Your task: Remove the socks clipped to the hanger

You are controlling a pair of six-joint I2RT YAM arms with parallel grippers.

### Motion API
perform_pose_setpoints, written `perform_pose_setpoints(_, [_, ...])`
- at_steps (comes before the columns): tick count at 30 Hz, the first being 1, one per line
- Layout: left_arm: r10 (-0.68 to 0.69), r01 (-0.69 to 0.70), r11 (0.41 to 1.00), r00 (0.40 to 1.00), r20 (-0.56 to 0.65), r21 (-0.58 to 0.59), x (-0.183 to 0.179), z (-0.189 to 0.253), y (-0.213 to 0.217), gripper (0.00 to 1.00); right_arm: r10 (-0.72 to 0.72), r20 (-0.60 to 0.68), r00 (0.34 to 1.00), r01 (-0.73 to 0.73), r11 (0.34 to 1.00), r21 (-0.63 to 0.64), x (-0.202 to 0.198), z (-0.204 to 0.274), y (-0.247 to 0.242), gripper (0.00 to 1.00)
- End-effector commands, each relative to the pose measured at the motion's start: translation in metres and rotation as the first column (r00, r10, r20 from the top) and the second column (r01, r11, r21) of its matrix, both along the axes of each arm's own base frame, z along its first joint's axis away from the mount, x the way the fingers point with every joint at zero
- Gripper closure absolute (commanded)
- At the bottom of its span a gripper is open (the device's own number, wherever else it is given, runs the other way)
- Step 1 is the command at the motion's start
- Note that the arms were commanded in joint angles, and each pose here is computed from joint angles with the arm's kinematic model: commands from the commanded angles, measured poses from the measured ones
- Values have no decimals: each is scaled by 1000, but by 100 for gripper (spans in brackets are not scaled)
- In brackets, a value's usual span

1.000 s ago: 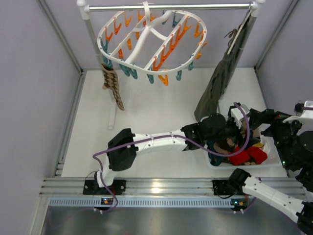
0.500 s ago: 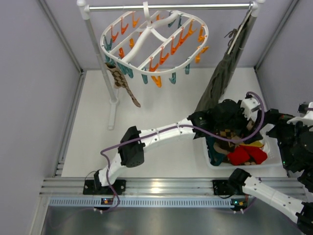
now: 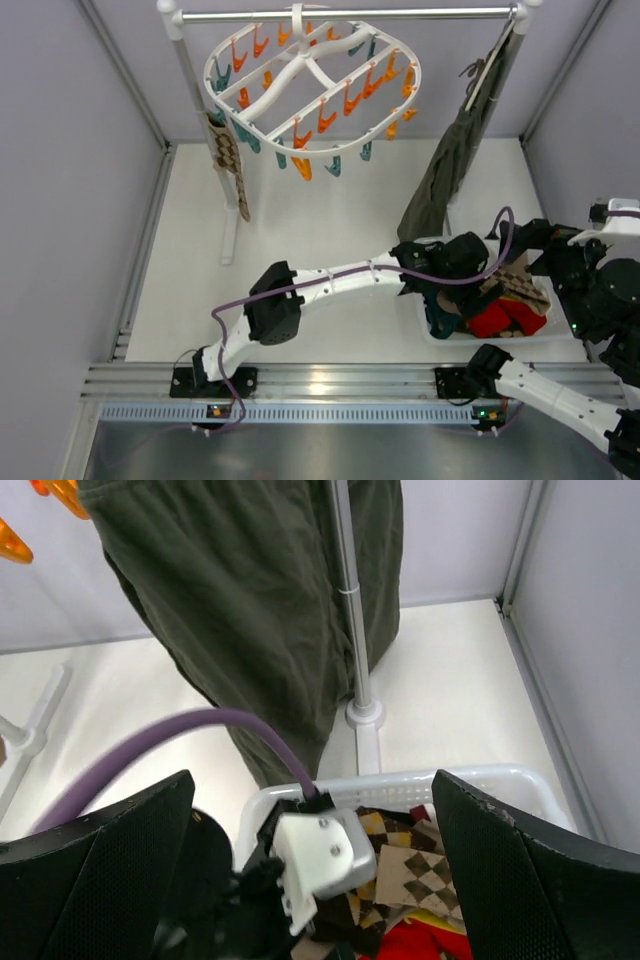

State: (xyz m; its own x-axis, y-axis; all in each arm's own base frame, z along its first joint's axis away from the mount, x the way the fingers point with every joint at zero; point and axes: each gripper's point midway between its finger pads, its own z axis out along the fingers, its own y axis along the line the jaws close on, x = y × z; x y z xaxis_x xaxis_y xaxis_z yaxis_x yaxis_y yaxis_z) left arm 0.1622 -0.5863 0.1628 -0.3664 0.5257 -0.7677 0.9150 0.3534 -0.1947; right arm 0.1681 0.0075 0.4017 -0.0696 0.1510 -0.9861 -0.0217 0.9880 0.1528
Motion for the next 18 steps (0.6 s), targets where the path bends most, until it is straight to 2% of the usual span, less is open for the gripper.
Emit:
perform_pose_setpoints(1, [98, -101, 990, 994, 42, 98, -1, -1, 38, 2, 93, 57, 994, -97, 992, 84, 6, 22, 27, 1])
perform_pose_setpoints(2, [148, -154, 985, 986, 78, 74, 6, 15, 48, 2, 96, 55, 994, -100, 992, 80, 6, 20, 28, 1])
perform_pose_setpoints(4, [204, -210, 977, 972, 115, 42, 10, 21, 59, 2, 113, 55, 992, -117, 990, 79, 7, 19, 32, 1])
perform_pose_setpoints(5, [227, -236, 970, 965, 130, 56, 7, 17, 79, 2, 122, 59, 991, -126, 989, 81, 8, 18, 35, 0])
perform_pose_setpoints(7, [337, -342, 940, 926, 170, -3, 16, 27, 95, 2, 153, 64, 986, -158, 984, 84, 9, 18, 43, 0])
perform_pose_setpoints(8, [372, -380, 925, 910, 184, 5, 16, 20, 119, 2, 164, 70, 984, -169, 982, 86, 11, 19, 47, 1])
perform_pose_setpoints(11, [548, -558, 829, 794, 264, -43, 36, 17, 173, 2, 198, 71, 978, -204, 975, 85, 14, 21, 58, 0])
perform_pose_setpoints(12, [629, -644, 762, 712, 312, -68, 48, 17, 196, 2, 212, 73, 975, -218, 973, 82, 14, 22, 62, 1])
perform_pose_setpoints(14, [701, -714, 691, 627, 339, -109, 55, 22, 227, 2, 222, 64, 973, -226, 971, 73, 18, 20, 68, 1])
perform_pose_setpoints(15, [717, -744, 662, 595, 363, -87, 58, 6, 248, 2, 232, 70, 970, -237, 968, 77, 19, 22, 72, 1])
perform_pose_setpoints(16, [755, -769, 628, 566, 330, -118, 61, 12, 257, 2, 240, 62, 969, -244, 967, 68, 22, 20, 76, 1])
perform_pose_setpoints(18, [770, -783, 610, 548, 325, -124, 71, 4, 272, 2, 241, 62, 968, -245, 967, 67, 24, 20, 79, 1])
